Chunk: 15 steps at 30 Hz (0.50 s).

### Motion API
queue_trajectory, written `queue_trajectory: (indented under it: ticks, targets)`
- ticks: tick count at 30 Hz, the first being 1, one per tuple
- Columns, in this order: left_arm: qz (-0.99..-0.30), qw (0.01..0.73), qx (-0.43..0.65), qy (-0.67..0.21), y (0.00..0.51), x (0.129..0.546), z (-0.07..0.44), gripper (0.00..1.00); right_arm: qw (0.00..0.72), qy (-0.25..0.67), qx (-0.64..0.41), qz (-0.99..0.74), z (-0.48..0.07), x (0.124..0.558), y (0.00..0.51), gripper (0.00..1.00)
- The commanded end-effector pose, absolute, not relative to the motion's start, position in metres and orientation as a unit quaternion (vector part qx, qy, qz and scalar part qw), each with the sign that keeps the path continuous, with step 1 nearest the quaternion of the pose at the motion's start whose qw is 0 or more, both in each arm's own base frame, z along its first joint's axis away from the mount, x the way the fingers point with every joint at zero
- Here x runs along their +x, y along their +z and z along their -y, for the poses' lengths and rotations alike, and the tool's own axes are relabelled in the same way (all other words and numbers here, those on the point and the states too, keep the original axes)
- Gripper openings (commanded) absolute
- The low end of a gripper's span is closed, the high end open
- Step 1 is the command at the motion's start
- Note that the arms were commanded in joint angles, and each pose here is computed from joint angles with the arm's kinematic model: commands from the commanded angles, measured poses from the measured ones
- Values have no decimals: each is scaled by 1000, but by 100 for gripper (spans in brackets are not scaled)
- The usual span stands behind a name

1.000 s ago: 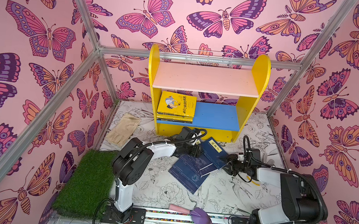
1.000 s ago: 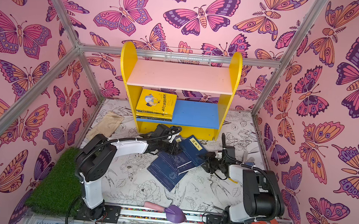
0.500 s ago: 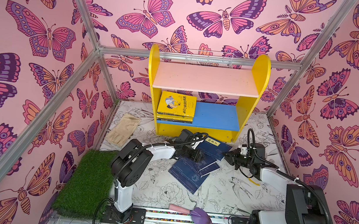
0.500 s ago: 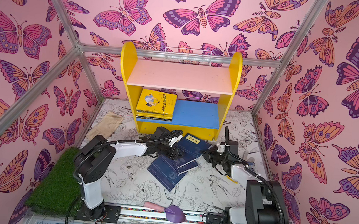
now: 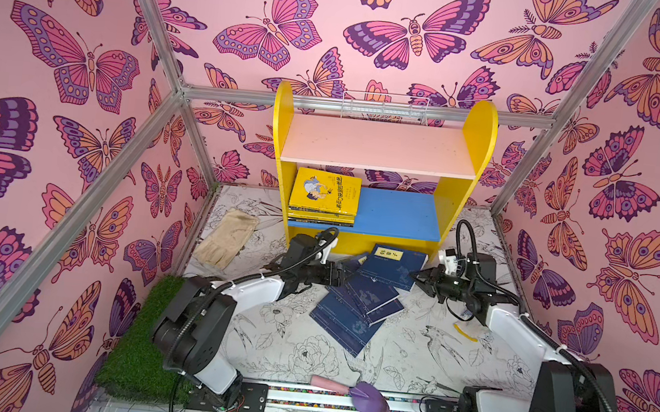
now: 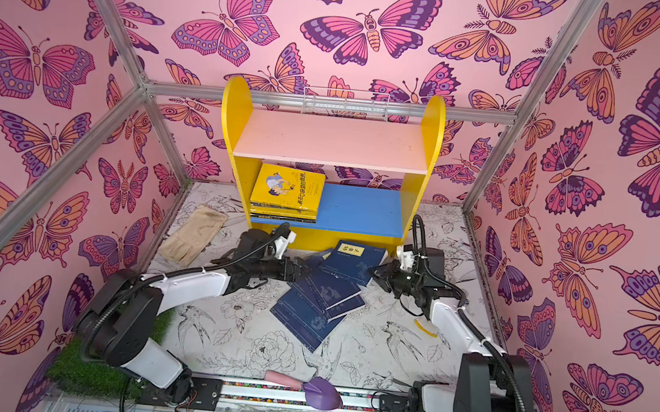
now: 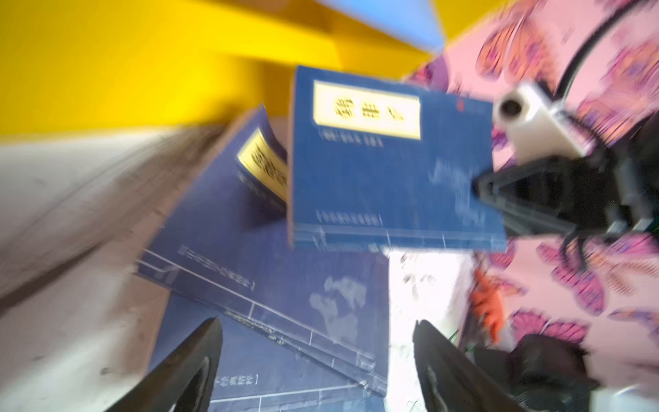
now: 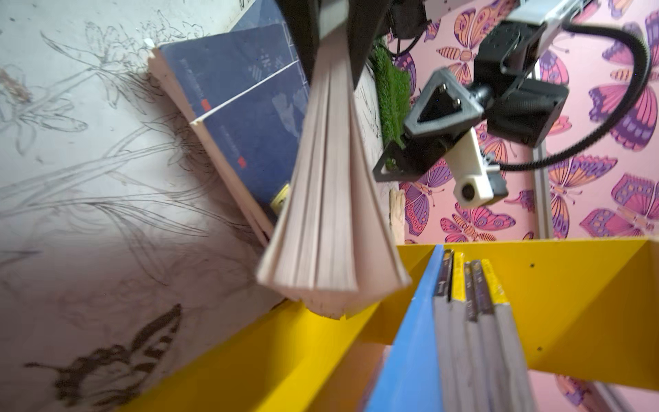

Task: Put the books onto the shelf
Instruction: 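Grasp the top dark blue book at both ends with both grippers and lift it, then carry the dark blue book with both grippers toward the blue shelf board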

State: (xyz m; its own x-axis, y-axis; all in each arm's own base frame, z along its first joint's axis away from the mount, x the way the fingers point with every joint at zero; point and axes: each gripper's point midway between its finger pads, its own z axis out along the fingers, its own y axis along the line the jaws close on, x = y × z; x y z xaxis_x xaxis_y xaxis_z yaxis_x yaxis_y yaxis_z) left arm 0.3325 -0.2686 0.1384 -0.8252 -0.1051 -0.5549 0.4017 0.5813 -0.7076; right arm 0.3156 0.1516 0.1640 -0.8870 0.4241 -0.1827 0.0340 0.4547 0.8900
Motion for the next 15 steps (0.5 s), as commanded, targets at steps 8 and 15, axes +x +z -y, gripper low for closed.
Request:
queue_trajectory:
  ticks: [8, 15]
  targets:
    - [-773, 256, 45, -579, 178, 328, 274, 92, 196, 607, -15, -770, -200, 300, 227, 0]
    - [-768, 251, 64, -586, 183, 321, 277, 65, 188, 610, -42, -769, -220, 305, 235, 0]
